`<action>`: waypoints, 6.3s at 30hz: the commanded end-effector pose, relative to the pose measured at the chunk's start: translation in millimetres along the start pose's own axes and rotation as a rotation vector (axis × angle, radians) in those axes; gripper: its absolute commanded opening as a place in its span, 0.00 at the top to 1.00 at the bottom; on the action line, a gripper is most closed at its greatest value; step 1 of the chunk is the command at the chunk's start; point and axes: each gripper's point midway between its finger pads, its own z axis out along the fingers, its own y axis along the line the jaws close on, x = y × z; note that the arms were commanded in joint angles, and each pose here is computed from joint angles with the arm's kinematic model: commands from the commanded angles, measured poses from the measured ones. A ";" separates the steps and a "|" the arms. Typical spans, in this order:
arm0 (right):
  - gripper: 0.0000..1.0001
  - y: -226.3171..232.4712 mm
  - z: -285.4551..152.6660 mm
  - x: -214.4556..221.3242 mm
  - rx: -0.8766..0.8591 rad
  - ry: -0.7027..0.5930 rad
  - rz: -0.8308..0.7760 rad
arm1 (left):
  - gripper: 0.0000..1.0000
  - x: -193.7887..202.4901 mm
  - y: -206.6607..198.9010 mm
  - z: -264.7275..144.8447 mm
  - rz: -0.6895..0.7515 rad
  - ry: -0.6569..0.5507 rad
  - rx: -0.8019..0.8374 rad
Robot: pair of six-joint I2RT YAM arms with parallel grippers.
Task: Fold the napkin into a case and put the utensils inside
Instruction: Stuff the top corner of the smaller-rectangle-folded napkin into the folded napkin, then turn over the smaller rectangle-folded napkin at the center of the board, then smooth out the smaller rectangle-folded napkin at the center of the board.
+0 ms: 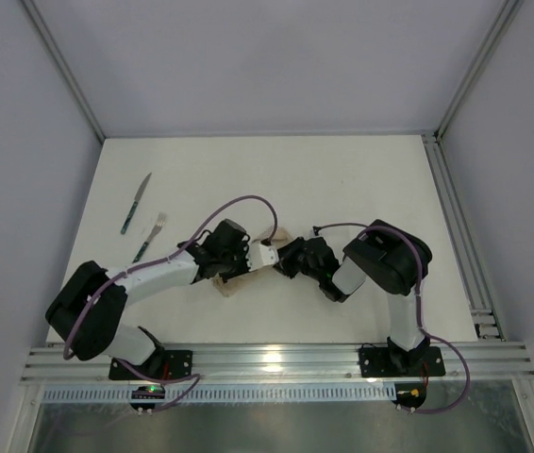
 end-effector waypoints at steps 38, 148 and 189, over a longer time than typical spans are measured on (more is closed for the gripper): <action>0.96 -1.9 -2.3 -10.2 -0.032 -0.033 -0.005 | 0.92 36.1 -10.7 10.5 0.023 0.115 0.033; 0.75 -30.6 -32.9 -24.6 1.151 0.345 -1.567 | 0.81 52.7 121.0 -140.9 -0.276 0.085 -0.570; 0.96 -22.8 -141.5 -80.3 0.622 0.132 -0.927 | 0.49 -113.1 80.7 -11.6 -0.356 -0.188 0.025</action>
